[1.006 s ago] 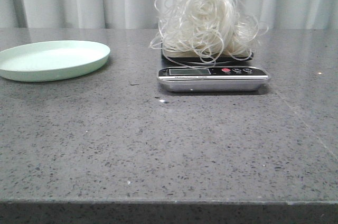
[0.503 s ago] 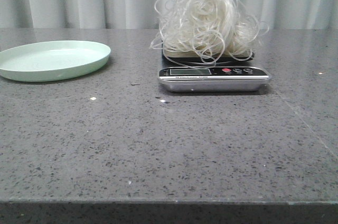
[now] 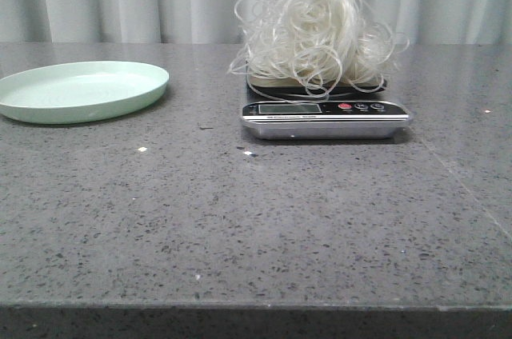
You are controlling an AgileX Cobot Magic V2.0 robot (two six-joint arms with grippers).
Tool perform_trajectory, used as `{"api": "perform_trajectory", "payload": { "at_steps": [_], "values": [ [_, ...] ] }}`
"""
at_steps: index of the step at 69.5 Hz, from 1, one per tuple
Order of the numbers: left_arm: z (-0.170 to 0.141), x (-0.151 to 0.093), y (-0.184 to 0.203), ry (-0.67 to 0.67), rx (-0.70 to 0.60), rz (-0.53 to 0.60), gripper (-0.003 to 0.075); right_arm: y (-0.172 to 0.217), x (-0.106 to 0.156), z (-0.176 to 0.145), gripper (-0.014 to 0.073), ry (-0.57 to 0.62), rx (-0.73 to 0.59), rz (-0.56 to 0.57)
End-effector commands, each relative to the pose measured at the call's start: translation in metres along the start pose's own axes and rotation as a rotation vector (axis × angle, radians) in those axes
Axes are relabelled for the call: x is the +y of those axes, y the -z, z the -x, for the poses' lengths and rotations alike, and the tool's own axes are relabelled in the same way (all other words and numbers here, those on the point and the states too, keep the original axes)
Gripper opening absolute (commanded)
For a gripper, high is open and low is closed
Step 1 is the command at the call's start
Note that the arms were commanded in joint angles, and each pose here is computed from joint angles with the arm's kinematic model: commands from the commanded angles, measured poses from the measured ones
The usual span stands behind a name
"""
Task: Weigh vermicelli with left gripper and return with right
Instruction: 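Withdraw the left gripper and move the right gripper above the scale, then lower the right gripper into the vermicelli on the scale and close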
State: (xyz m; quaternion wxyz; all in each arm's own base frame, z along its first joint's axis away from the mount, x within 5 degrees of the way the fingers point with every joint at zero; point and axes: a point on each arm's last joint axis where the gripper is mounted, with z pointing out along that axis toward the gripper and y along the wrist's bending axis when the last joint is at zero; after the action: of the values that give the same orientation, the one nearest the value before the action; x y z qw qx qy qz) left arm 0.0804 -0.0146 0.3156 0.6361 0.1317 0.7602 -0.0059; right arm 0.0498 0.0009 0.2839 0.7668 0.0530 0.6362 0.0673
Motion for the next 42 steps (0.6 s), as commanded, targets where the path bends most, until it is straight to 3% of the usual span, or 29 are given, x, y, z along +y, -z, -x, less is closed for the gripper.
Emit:
{"api": "perform_trajectory", "payload": {
  "at_steps": [1,11,23,31,42],
  "values": [
    [0.015,0.002,0.003,0.018,-0.103,0.016,0.0136,-0.017,0.007,0.041,0.0151,-0.001,-0.016,0.003],
    [0.014,0.002,0.003,0.018,-0.095,0.015,0.0136,-0.055,0.023,0.086,0.0196,-0.029,0.135,0.074],
    [0.014,0.002,0.003,0.018,-0.095,0.015,0.0136,-0.105,0.046,0.123,0.0405,-0.033,0.262,0.184],
    [0.014,0.002,0.003,0.018,-0.095,0.015,0.0136,-0.141,0.066,0.127,0.0500,-0.025,0.397,0.266],
    [0.014,0.002,0.003,0.018,-0.095,0.015,0.0136,-0.190,0.099,0.109,0.0571,0.048,0.544,0.381]
  ]
}}
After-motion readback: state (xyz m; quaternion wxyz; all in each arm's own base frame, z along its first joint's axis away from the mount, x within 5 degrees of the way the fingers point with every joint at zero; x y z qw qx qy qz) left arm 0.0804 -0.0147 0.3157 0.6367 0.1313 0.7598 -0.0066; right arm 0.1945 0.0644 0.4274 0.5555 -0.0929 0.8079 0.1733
